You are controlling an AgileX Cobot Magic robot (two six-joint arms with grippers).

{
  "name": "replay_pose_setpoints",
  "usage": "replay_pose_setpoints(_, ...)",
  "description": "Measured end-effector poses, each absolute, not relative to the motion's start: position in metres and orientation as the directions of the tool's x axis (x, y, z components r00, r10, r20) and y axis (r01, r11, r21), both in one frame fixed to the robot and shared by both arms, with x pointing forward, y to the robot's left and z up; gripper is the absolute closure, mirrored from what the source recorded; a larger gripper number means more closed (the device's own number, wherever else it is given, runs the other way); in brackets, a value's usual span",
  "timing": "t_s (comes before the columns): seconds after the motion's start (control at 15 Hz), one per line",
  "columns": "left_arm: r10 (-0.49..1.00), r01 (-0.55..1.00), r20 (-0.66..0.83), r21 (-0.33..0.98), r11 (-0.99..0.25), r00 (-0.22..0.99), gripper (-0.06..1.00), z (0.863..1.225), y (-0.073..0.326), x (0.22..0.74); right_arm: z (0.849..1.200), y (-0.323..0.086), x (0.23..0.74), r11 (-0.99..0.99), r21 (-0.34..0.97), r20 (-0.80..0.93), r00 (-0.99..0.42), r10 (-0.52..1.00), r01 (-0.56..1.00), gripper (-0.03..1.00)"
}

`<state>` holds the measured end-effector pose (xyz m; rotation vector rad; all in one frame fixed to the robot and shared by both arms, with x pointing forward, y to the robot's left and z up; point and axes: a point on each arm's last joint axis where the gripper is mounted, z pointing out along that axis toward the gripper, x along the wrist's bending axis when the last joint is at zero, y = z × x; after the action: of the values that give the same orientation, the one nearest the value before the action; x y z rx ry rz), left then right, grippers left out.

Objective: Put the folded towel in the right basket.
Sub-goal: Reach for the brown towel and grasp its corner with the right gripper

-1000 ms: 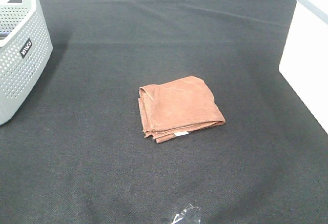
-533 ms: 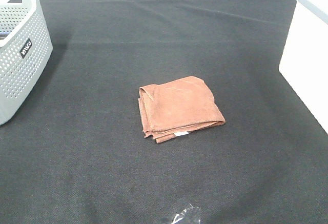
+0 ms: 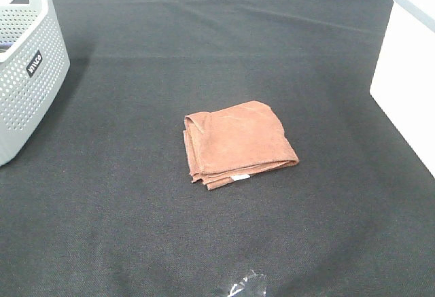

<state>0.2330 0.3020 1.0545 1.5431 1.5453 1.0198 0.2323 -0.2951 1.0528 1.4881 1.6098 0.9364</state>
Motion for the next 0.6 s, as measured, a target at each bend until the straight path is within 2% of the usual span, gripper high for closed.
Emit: replay_pose_setpoints(0.6, 0.999, 0.433, 0.044, 0.901, -0.027, -0.029, -0.05, 1.0545, 0.3020, 0.2330, 1.0528, -0.2951, 0.2323, 0.061, 0.887, -0.041, -0.054, 0.998, 0.458, 0.18)
